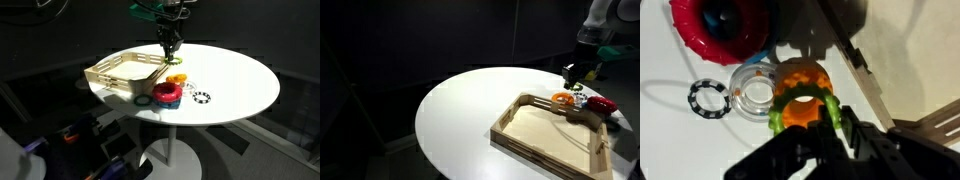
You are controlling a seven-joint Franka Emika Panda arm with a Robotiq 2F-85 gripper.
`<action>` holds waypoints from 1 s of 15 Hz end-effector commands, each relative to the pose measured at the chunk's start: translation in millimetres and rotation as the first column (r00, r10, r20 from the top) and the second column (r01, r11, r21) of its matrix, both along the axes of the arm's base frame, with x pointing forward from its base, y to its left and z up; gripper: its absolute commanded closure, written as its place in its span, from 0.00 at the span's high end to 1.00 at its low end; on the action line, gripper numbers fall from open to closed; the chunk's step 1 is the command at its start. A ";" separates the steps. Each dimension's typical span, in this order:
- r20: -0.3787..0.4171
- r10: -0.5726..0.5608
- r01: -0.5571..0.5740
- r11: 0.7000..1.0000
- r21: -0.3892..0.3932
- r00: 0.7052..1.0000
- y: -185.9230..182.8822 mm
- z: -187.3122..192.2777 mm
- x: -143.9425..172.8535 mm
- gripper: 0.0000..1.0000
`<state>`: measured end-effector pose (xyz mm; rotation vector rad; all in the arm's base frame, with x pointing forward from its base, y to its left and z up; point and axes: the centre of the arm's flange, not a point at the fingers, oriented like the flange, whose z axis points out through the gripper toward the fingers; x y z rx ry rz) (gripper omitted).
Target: Remove the ring from the box
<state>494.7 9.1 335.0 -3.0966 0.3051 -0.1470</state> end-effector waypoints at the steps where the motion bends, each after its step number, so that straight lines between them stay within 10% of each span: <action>1: -0.031 -0.043 0.043 0.999 -0.012 0.999 -19.5 -5.7 -20.1 0.07; 5: -0.074 -0.079 0.078 0.997 -0.012 0.994 -36.3 -23.4 -33.0 0.07; 7: -0.090 -0.088 0.088 0.996 -0.009 0.992 -41.3 -27.7 -37.3 0.42; 15: -0.090 -0.074 0.076 0.997 0.010 0.993 -42.2 -16.6 -44.8 0.94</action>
